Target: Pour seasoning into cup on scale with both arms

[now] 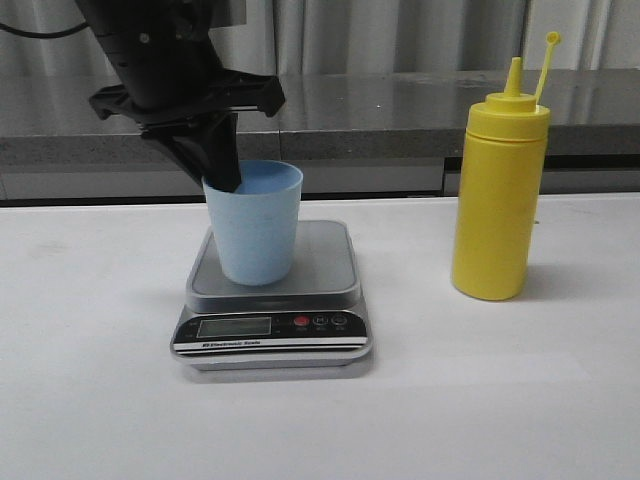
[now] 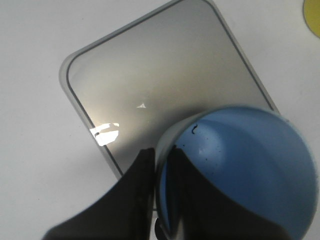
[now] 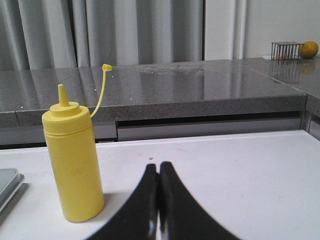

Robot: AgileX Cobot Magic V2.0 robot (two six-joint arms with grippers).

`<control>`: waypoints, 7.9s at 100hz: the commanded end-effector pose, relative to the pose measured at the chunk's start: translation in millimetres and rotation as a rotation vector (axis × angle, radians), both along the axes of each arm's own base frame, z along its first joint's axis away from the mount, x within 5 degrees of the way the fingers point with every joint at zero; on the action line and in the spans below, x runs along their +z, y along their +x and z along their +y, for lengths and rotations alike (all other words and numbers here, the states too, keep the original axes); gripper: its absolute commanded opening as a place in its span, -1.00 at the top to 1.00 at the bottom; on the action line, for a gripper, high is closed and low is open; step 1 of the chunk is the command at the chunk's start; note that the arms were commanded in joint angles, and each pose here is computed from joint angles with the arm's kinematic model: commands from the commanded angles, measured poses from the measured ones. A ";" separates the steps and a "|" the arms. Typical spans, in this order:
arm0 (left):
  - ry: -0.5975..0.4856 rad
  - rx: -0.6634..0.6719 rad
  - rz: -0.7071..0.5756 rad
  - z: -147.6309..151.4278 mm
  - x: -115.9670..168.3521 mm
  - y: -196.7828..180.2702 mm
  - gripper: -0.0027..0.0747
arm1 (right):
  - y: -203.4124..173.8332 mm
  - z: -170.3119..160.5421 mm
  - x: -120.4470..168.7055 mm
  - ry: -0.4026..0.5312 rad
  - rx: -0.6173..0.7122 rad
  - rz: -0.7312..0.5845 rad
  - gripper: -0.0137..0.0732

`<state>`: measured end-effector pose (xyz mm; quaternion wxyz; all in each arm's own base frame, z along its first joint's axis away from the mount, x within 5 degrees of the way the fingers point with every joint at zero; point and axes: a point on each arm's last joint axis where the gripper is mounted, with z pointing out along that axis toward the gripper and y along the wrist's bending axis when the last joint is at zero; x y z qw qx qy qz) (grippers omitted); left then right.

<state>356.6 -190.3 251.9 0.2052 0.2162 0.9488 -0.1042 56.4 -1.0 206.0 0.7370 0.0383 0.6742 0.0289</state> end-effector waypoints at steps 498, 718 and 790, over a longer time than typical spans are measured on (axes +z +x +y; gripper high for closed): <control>-0.377 0.296 -0.954 186.6 59.0 -337.1 0.98 | 111.5 13.7 99.5 -0.026 0.090 0.443 0.17; -0.377 0.296 -0.954 186.6 59.0 -337.1 0.98 | 238.8 83.7 -8.7 -0.042 0.337 0.150 -0.82; -0.377 0.296 -0.954 186.6 59.0 -337.1 0.98 | 262.3 94.3 -10.5 -0.061 0.385 0.138 -0.82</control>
